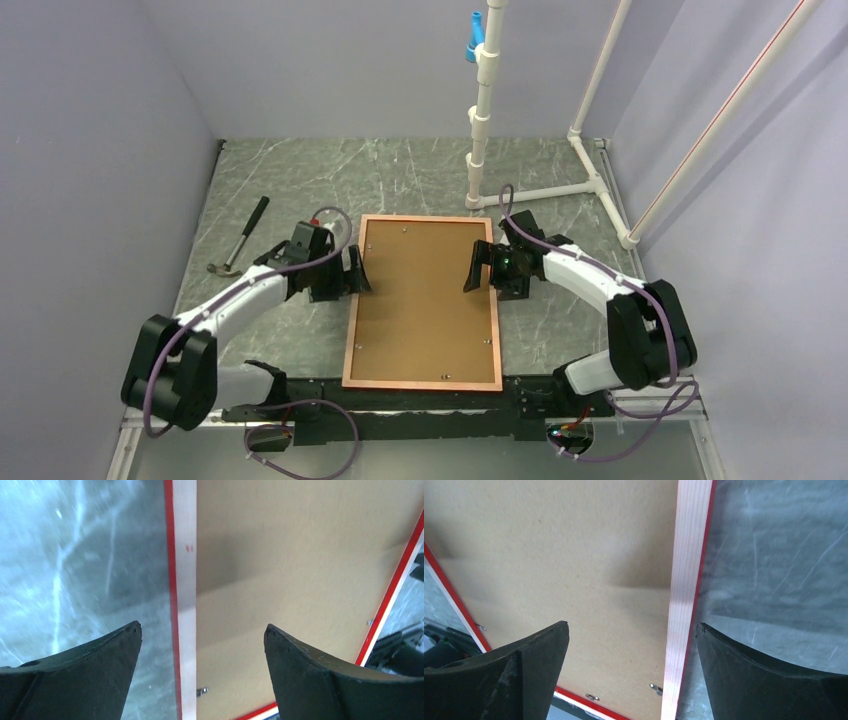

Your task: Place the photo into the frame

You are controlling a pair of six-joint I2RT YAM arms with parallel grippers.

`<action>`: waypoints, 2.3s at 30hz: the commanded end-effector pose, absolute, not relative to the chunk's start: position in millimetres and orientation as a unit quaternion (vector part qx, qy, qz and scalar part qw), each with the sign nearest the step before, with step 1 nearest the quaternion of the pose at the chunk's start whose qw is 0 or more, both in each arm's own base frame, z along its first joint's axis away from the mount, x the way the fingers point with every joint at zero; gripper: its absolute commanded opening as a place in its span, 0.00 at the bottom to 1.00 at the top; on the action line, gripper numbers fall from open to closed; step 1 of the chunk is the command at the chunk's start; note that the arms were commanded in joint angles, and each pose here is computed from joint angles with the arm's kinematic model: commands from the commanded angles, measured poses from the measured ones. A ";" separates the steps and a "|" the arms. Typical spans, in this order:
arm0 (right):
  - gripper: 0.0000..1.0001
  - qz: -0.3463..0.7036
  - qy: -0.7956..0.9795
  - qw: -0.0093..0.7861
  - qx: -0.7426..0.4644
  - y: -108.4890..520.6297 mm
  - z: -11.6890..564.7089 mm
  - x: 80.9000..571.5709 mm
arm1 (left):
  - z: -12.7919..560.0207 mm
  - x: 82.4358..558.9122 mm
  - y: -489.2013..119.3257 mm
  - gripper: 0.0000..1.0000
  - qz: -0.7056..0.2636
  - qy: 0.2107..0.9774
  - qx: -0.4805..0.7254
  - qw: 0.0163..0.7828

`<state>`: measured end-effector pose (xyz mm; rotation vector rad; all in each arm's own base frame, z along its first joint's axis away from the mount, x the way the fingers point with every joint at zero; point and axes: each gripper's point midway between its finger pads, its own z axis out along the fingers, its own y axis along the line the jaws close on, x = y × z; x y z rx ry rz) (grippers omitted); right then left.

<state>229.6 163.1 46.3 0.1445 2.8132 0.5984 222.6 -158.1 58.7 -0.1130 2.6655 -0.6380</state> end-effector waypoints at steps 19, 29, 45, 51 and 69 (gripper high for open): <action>1.00 0.224 0.963 0.138 0.050 174.0 37.2 271.9 | 44.6 386.3 -152.1 0.67 -0.114 0.967 -0.043 0.225; 1.00 0.222 0.964 0.137 0.051 173.1 35.0 272.8 | 30.9 391.8 -163.9 0.65 -0.116 0.970 -0.021 0.212; 0.99 0.221 0.965 0.136 0.050 171.0 34.1 272.9 | 13.5 377.9 -163.1 0.06 -0.064 0.979 -0.001 0.192; 0.99 0.220 0.965 0.137 0.050 170.4 34.4 274.6 | 21.9 379.7 -166.1 0.00 -0.074 0.977 0.008 0.201; 1.00 0.159 0.971 0.172 0.048 157.9 44.3 316.8 | 110.7 369.6 -167.5 0.79 -0.123 0.952 -0.013 0.279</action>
